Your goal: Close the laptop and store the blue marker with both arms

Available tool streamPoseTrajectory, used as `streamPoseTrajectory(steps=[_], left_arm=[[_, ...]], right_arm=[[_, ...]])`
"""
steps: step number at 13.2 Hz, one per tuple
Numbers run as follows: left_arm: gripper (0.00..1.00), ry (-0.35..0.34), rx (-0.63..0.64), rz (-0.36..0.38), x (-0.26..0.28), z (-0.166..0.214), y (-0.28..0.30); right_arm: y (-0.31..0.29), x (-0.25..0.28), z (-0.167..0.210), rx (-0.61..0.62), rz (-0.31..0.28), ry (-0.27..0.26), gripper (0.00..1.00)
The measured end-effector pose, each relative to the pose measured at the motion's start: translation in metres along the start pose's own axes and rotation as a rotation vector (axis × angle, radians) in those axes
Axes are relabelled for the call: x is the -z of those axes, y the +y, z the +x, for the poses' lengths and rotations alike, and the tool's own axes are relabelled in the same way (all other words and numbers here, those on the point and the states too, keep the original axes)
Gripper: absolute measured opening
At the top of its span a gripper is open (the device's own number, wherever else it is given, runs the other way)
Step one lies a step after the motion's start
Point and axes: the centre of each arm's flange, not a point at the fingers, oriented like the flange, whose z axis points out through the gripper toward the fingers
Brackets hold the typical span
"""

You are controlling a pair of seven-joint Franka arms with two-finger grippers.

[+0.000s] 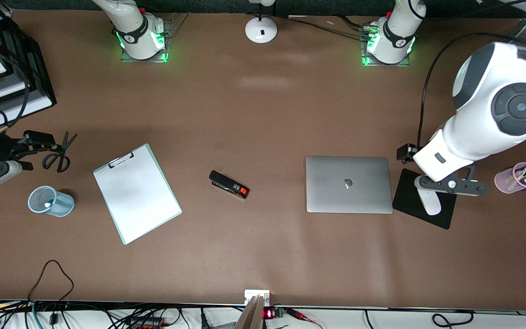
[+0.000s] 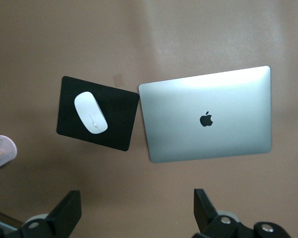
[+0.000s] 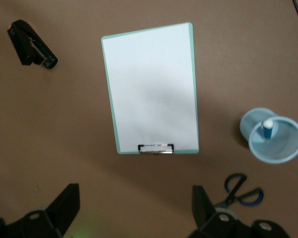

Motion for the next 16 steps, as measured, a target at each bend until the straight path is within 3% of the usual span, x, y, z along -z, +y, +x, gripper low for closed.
streamPoseTrajectory(steps=[2,5,10,16], left_arm=[[1.00,0.019,-0.023,-0.011,0.019,-0.010,-0.009],[1.00,0.025,-0.005,-0.103,0.027,-0.028,-0.049],[1.00,0.169,0.063,-0.088,0.011,-0.070,-0.077],[1.00,0.135,0.036,-0.083,-0.003,-0.099,-0.059]], right_arm=[[-0.027,0.007,0.007,-0.067,-0.032,-0.018,1.00],[-0.040,0.006,0.013,-0.111,-0.049,-0.026,1.00],[-0.063,0.006,0.020,-0.161,-0.092,-0.035,1.00],[-0.072,0.010,0.017,-0.202,-0.126,-0.044,1.00]])
